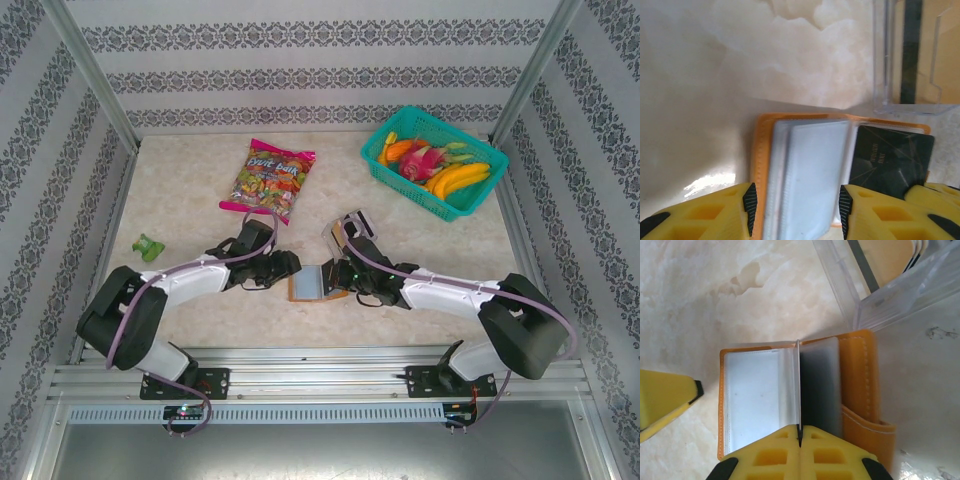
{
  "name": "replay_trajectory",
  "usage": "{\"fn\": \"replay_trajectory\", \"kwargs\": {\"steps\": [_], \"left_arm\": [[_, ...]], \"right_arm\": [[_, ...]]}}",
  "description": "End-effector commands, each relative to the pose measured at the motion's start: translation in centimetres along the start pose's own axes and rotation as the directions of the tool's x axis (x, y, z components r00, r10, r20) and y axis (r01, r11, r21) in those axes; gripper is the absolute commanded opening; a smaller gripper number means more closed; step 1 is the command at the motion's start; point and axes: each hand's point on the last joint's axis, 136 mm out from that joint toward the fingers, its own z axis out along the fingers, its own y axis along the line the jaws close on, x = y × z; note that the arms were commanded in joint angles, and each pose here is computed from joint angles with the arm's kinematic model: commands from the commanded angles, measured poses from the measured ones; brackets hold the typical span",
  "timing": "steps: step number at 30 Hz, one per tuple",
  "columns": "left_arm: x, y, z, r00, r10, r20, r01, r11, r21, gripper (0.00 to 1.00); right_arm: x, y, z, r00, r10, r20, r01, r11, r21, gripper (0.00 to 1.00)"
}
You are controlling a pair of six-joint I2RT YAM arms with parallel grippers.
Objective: Put the credit cards into the card holder
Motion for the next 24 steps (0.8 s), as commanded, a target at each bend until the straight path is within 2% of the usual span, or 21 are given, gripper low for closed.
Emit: {"fn": "replay_trajectory", "kwargs": {"steps": [1, 10, 17, 24], "left_arm": [[0.5, -0.1, 0.8, 0.999, 0.022, -0.03, -0.022, 1.0, -0.013, 0.51], [0.9, 0.3, 1.8, 0.998, 0.021, -0.063, -0.023, 0.999, -0.03, 0.49], [1.4, 1.0, 2.5, 0.996, 0.014, -0.086, -0.018, 0.999, -0.047, 0.37], [1.9, 1.5, 3.0, 0.995, 0.008, -0.102, -0.015, 0.998, -0.068, 0.3]], "right_arm": [[-0.2, 0.9, 0.3, 1.0, -0.006, 0.007, 0.006, 0.998, -0.069, 0.0], [0.7, 0.1, 1.6, 1.0, 0.019, -0.02, -0.02, 0.998, -0.061, 0.0], [1.7, -0.5, 2.6, 0.999, 0.028, -0.04, -0.03, 0.998, -0.049, 0.0], [2.7, 0.2, 3.6, 0.997, 0.03, -0.074, -0.035, 0.997, -0.065, 0.0]]}}
